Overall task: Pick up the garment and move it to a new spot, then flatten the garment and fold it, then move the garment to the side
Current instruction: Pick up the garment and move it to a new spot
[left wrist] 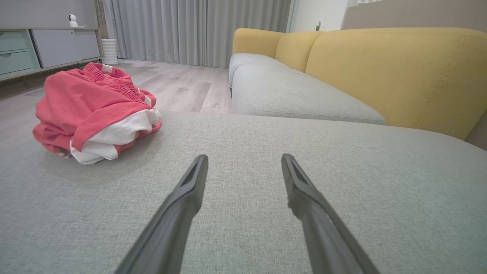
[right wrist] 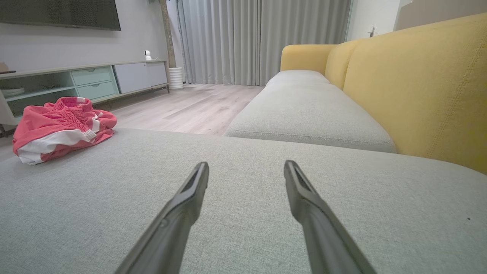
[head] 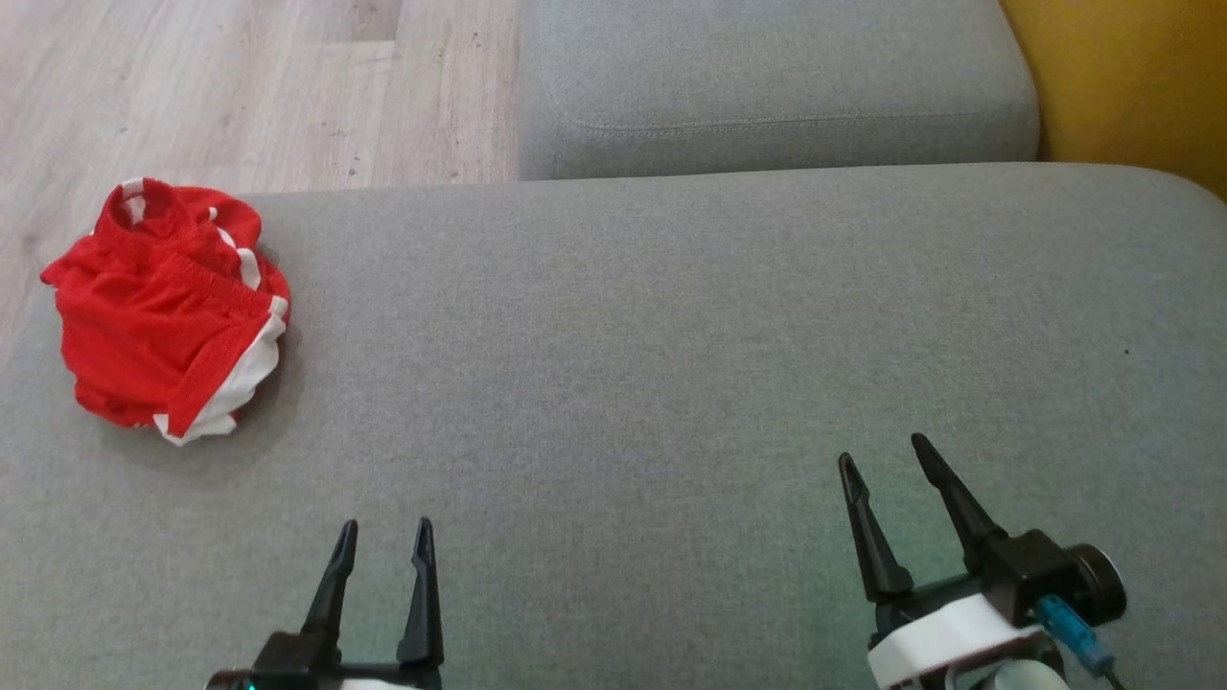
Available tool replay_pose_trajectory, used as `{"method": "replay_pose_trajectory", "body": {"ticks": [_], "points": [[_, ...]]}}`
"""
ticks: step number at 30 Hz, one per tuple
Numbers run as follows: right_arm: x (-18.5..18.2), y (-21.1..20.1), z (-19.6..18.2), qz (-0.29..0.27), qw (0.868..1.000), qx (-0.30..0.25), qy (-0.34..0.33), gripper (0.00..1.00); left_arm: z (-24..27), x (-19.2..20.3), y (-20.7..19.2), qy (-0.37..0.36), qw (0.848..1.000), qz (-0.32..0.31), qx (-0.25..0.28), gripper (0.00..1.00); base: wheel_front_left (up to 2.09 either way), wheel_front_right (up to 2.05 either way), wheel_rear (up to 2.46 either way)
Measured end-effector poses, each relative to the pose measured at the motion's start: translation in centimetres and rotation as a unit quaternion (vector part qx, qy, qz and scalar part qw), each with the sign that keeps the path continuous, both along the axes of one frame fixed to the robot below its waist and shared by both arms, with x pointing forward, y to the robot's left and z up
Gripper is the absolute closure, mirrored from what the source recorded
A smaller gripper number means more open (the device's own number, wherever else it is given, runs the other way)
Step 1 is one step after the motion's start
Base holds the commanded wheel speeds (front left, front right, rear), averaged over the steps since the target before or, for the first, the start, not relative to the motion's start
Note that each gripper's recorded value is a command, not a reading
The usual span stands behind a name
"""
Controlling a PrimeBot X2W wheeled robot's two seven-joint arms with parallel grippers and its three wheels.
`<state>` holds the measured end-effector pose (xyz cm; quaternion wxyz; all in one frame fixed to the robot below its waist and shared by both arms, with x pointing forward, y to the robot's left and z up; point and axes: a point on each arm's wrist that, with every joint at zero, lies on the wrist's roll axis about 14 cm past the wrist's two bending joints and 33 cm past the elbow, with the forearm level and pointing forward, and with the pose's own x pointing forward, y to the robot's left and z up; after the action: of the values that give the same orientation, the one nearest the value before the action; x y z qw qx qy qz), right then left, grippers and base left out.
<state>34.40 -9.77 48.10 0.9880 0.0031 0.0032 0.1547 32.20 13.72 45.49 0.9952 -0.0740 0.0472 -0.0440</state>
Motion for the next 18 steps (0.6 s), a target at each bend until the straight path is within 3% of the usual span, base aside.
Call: {"method": "replay_pose_trajectory", "body": {"ticks": [13, 18], "points": [[0.2, 0.0, -0.3, 0.000, 1.000, 0.000, 0.006, 0.00, -0.2, -0.3, 0.6, 0.004, 1.000, 0.012, -0.002, 0.00, 0.00, 0.00, 0.00], [0.7, 0.9, -0.8, 0.015, 1.000, -0.002, 0.013, 0.00, 0.0, -1.1, 2.5, 0.000, 0.999, 0.045, -0.001, 0.00, 0.00, 0.00, 0.00]]}}
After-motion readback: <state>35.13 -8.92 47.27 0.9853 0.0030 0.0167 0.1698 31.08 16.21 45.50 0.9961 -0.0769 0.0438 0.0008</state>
